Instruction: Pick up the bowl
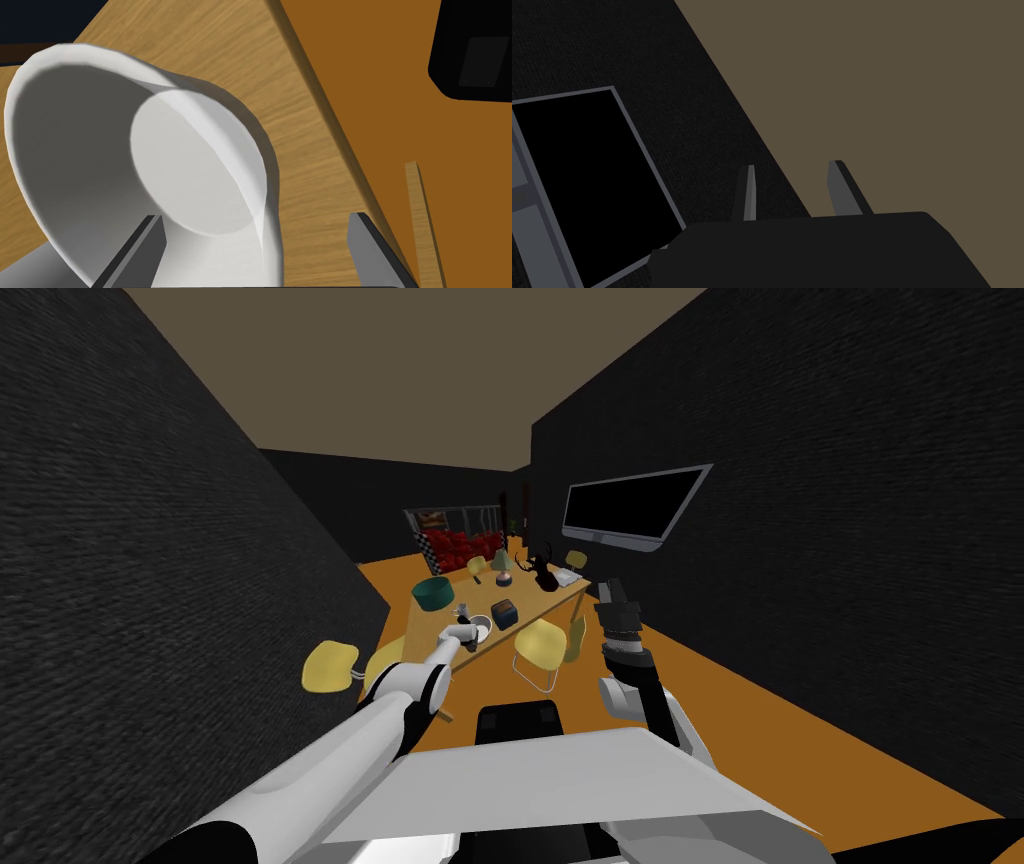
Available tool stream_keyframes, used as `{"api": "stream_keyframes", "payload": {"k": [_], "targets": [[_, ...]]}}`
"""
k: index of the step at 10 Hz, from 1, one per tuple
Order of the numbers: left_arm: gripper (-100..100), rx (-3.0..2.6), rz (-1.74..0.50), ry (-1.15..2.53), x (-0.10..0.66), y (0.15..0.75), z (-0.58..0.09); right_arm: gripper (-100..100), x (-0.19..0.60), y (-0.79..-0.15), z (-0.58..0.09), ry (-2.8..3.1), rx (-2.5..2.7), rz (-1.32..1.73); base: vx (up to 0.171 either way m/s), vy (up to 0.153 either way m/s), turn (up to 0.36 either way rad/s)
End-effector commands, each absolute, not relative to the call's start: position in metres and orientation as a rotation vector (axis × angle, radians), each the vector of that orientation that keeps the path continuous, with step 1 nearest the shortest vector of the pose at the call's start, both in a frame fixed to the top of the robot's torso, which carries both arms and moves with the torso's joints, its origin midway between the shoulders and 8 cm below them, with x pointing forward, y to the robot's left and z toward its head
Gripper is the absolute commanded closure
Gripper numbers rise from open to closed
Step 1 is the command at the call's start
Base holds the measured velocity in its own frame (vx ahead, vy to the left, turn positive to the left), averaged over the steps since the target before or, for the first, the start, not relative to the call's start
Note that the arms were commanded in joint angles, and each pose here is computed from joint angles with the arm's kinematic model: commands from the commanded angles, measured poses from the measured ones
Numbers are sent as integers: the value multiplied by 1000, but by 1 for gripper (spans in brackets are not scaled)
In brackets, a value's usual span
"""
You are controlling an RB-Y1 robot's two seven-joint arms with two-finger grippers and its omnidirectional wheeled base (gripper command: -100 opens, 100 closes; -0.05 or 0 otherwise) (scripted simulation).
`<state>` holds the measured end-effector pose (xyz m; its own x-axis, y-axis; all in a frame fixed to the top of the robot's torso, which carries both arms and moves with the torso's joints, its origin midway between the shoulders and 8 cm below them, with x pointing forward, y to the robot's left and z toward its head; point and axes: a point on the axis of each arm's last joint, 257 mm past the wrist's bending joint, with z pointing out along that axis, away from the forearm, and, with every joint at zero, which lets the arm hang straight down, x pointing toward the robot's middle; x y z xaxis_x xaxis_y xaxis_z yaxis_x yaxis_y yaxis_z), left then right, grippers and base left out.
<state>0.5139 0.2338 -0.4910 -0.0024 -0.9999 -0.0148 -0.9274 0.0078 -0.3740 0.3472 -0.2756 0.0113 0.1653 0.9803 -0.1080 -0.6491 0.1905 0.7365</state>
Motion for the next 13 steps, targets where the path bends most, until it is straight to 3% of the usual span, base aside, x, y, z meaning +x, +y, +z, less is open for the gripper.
{"api": "stream_keyframes", "payload": {"k": [1, 2, 6, 7, 8, 12, 13], "targets": [[-100, -2001, -375, 2011, 514, 234, -491, 0, 347, -276, 11, 663, 614, 1270, 19, 9, -9], [100, -2001, -376, 2009, 514, 234, -491, 0, 347, -276, 11, 663, 614, 1270, 0, 0, 0], [100, -2001, -363, 2016, 511, 236, -493, 0, 347, -276, 11, 663, 614, 1270, 0, 0, 0], [0, -2002, -364, 2015, 511, 236, -493, 0, 347, -276, 11, 663, 614, 1270, 0, 0, 0], [100, -1978, -380, 2037, 524, 224, -478, 0, 347, -276, 11, 663, 614, 1270, -41, -18, 205], [100, -1970, -383, 2045, 527, 221, -474, 0, 347, -276, 11, 663, 614, 1270, -35, -13, 50], [0, -1972, -383, 2045, 527, 220, -474, 0, 347, -276, 11, 663, 614, 1270, 0, 0, 0]]}}
